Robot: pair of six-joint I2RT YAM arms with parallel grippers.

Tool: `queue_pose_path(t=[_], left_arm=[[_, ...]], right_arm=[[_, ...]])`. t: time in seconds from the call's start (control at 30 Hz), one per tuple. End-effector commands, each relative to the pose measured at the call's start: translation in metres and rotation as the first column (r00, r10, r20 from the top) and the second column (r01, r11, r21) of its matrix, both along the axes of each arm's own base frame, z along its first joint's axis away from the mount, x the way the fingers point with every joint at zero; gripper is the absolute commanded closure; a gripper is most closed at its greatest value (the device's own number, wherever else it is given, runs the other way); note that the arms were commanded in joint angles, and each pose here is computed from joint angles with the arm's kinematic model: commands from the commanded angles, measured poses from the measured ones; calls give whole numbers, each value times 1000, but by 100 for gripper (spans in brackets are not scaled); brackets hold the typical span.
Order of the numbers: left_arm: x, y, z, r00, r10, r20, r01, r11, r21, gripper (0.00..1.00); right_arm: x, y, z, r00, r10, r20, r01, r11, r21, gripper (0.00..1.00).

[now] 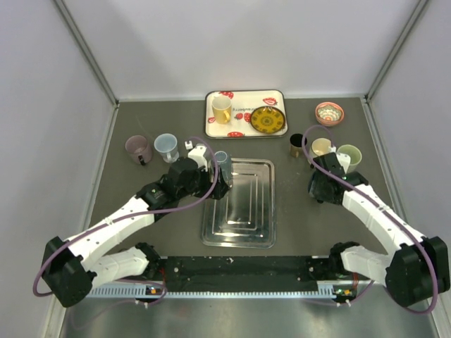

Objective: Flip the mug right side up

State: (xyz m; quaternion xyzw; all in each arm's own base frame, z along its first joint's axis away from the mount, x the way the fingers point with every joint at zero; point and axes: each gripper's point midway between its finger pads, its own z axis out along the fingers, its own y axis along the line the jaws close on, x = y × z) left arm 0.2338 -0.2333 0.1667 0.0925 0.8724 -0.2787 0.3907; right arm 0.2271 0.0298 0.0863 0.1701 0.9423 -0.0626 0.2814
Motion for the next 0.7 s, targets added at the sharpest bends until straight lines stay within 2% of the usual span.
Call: queue_pose_path(t=[0.0,0.23,0.37,0.53,0.63,0.67], left_arm=[[4,-9,9,1000,-15,21,16,999,-46,18],[4,-13,4,1000,-28,1,28,999,-44,18],[4,-15,3,999,-34,-6,33,998,-46,19],[3,-16,3,999,-36,-11,35,998,-49,19],[3,-17,1,999,-42,-15,41,998,-51,19],[3,-17,0,999,-41,-19,40,998,-51,20]], right_arm=[[14,0,-3,1000,-4,30,4,1000,2,49],[27,-3,0,999,-9,44,8,1000,8,53],[31,-4,-2,999,-4,40,4,1000,10,63],[32,-4,-3,999,10,38,-11,1000,11,68],[33,-1,-2,999,20,43,-21,999,25,76],[33,0,-2,999,25,45,-26,999,27,83]])
